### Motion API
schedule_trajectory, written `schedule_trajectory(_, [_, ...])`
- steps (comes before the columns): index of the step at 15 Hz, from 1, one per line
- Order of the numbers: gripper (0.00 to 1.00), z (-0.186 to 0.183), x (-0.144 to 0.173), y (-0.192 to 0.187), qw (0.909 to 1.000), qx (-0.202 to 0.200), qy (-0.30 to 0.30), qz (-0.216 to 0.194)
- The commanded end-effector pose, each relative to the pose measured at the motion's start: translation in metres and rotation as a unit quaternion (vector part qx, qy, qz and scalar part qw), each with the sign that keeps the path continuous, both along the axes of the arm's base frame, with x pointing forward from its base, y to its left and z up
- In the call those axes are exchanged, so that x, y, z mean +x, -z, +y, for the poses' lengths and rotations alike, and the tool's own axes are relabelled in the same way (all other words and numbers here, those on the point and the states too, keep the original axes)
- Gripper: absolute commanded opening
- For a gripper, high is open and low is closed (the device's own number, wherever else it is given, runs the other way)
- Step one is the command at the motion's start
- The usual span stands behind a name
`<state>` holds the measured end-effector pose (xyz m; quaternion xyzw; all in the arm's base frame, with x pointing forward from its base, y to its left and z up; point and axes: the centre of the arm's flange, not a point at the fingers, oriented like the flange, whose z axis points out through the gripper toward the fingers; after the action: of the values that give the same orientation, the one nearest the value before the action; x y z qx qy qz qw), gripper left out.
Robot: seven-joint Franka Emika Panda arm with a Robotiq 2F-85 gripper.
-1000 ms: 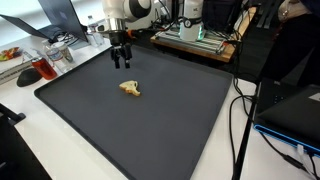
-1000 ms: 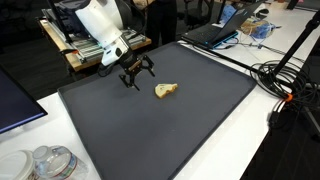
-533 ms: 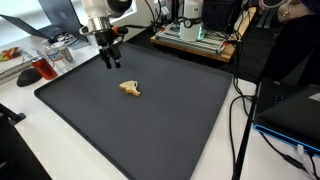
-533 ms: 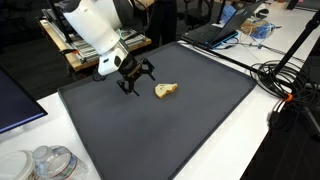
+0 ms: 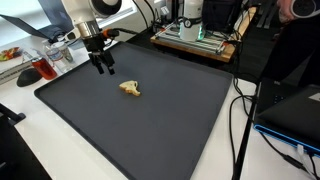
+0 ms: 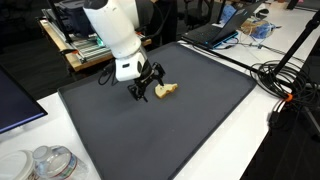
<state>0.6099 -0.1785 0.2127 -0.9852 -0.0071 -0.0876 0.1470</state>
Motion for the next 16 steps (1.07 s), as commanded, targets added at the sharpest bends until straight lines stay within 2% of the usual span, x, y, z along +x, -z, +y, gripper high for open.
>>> schedule_trajectory(1, [1.00,0.012,0.036,-0.007,0.9969,-0.046,-0.050,0.039])
schedule_trajectory(3, [1.00,0.026,0.049,-0.013,0.9917,-0.068,-0.091,0.060])
schedule_trajectory(5, [1.00,0.039,0.061,-0.019,0.9827,-0.082,-0.153,0.064])
schedule_trajectory(9, [1.00,0.064,0.079,-0.030,0.9564,-0.103,-0.269,0.049])
schedule_trajectory(12, [1.00,0.078,0.087,-0.035,0.9304,-0.107,-0.349,0.029])
schedule_trajectory(16, [1.00,0.099,0.094,-0.035,0.8837,-0.113,-0.454,0.023])
